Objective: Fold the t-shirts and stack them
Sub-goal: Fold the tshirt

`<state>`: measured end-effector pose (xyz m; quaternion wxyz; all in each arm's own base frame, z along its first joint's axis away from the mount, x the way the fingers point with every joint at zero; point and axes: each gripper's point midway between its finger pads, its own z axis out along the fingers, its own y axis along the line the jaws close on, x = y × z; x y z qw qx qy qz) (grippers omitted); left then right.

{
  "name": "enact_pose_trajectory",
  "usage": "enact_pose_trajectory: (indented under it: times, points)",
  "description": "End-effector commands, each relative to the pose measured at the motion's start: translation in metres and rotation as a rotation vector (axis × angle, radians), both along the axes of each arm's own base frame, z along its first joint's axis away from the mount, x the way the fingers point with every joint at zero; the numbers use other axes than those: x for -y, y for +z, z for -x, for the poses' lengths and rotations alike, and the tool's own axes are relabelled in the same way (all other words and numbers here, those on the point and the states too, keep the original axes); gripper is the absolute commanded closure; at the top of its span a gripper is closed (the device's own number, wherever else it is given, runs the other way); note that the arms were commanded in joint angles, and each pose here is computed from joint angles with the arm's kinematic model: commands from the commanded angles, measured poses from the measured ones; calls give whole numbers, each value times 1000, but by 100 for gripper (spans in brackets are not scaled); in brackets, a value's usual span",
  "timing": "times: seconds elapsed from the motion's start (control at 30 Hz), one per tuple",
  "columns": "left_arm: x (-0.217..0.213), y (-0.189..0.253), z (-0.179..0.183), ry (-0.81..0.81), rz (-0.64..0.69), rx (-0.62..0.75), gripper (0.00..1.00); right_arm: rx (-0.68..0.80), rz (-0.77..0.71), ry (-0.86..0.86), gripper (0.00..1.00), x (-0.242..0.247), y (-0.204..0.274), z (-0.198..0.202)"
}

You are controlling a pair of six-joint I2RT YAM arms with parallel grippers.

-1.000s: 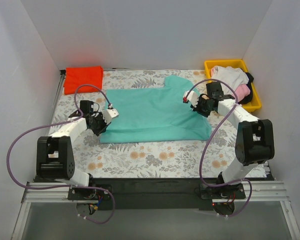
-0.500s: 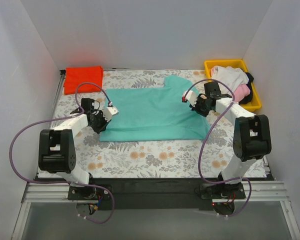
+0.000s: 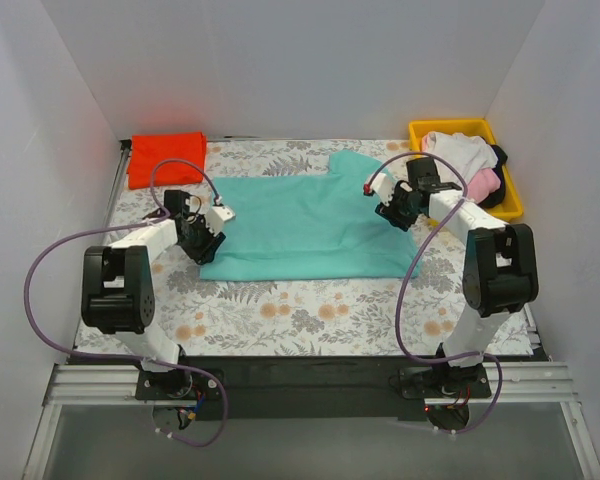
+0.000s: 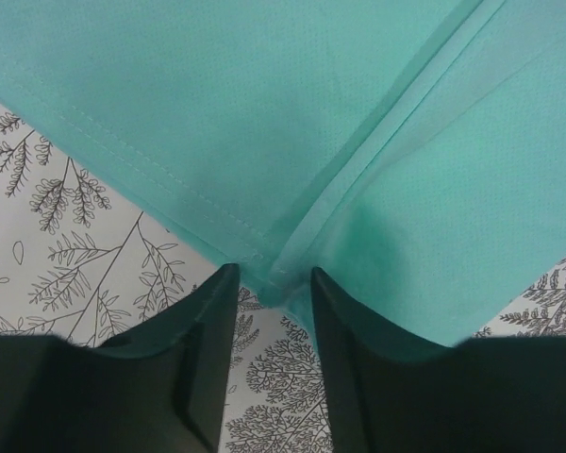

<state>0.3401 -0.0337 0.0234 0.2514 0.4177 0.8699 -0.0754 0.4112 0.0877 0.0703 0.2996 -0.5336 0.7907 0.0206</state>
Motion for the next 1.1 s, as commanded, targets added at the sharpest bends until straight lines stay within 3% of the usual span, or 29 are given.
enact_pose_trajectory:
  times: [0.0,0.07,0.27,0.4,0.53,0.7,0.87,1.07]
  points:
    - [-14,29,-23,130,34,44,59,46,-23,-65,47,3,25,-20]
    - [-20,49,-28,190,86,40,49,15,-37,-103,38,14,36,-13]
    - [-7,80,17,200,183,-108,43,-143,-153,-172,36,23,69,46]
    - [6,92,54,62,209,-54,40,-367,-188,-210,39,16,52,102]
    - [13,72,85,-109,186,-9,39,-521,-189,-254,44,16,28,134]
    - [10,48,88,-215,113,9,39,-610,-132,-287,44,25,-3,148]
    - [7,27,83,-269,56,23,39,-607,-96,-358,43,35,-19,131]
    - [1,14,71,-311,-19,71,42,-635,-39,-417,51,45,-35,131]
